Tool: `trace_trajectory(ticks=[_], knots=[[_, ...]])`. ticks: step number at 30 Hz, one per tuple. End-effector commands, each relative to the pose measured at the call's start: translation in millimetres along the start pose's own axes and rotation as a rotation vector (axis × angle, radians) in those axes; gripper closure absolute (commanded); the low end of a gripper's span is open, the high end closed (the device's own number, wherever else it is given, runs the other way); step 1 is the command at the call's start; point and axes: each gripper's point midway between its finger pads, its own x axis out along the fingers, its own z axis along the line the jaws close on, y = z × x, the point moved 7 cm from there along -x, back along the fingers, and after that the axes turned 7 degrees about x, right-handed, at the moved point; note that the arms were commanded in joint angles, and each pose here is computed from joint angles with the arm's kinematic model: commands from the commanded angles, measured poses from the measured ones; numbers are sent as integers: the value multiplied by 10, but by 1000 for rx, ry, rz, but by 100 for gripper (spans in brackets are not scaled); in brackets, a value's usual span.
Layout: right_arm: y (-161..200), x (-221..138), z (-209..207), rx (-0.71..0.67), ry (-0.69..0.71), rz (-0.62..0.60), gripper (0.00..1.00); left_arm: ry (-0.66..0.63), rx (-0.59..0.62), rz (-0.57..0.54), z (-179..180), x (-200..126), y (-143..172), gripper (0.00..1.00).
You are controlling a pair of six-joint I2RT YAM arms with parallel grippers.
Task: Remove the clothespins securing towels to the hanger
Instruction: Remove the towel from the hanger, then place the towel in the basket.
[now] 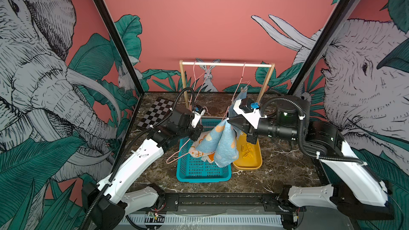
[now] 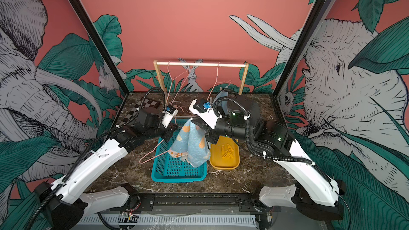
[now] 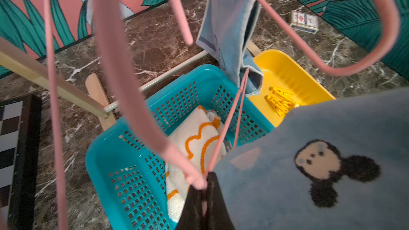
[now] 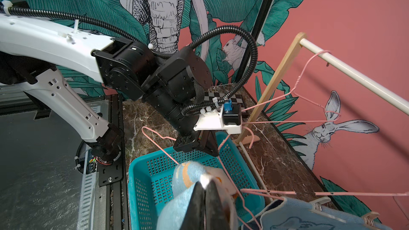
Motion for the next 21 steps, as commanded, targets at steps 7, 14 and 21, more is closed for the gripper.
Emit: trace_trajectory(ticks=[7, 14, 21], knots=[[-133, -116, 36, -17, -14, -55, 100, -200, -34, 53, 195, -67, 169, 100], [162, 46, 22, 31, 12, -43, 100, -204, -24, 23, 190, -222, 118, 100], [512, 340, 2, 84, 30, -6, 100, -158, -1, 2, 134, -415, 57, 100]])
